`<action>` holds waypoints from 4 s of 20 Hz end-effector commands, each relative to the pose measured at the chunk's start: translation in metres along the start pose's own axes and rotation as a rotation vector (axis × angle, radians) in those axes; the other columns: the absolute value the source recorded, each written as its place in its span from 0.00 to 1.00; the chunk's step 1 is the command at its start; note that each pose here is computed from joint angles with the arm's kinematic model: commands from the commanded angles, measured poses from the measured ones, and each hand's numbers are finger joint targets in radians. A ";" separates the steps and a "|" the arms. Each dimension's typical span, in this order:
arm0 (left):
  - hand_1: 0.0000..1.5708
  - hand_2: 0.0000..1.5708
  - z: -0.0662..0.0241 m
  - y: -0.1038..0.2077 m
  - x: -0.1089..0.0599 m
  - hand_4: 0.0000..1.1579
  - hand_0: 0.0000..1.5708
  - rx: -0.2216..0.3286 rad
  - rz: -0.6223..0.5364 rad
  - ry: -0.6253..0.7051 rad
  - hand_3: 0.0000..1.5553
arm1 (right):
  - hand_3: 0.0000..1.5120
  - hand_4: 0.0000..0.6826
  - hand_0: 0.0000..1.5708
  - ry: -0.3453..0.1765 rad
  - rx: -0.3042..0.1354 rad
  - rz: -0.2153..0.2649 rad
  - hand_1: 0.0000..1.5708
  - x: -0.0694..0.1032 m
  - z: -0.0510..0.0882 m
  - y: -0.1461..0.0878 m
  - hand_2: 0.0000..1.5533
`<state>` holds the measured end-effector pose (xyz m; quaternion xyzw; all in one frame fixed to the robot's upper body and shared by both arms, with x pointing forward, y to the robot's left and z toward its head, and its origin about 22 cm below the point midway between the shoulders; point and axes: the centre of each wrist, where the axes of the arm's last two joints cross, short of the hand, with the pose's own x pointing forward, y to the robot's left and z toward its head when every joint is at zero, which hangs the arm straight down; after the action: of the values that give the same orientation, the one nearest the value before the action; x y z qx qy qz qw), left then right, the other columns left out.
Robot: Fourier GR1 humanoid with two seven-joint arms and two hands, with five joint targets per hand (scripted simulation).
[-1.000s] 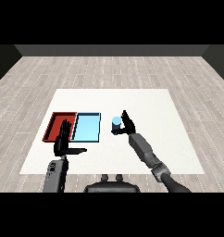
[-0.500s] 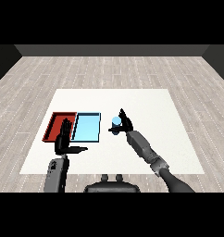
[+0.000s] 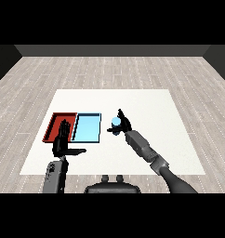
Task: Pick the blue can and put it in the blue box
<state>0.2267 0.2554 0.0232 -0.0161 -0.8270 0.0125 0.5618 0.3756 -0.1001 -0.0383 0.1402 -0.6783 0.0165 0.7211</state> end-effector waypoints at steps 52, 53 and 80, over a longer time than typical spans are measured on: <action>0.00 0.00 -0.0334 -0.116 -0.014 0.00 0.00 -0.195 0.026 0.102 0.00 | 0.92 0.89 0.96 -0.283 -0.041 0.389 0.96 0.130 0.070 0.007 0.95; 0.00 0.00 -0.0453 -0.127 -0.023 0.00 0.00 -0.217 0.026 0.098 0.00 | 0.92 0.90 0.96 -0.298 -0.054 0.391 0.96 0.097 0.067 0.018 0.95; 0.00 0.00 -0.0497 -0.145 -0.033 0.00 0.00 -0.236 0.070 0.195 0.00 | 0.92 0.87 0.94 -0.293 0.019 0.441 0.94 0.121 0.065 0.033 0.94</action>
<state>0.2767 0.1076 0.0199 -0.1099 -0.7735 -0.0713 0.6201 0.3149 -0.1061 0.1011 -0.0129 -0.7943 0.1513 0.5882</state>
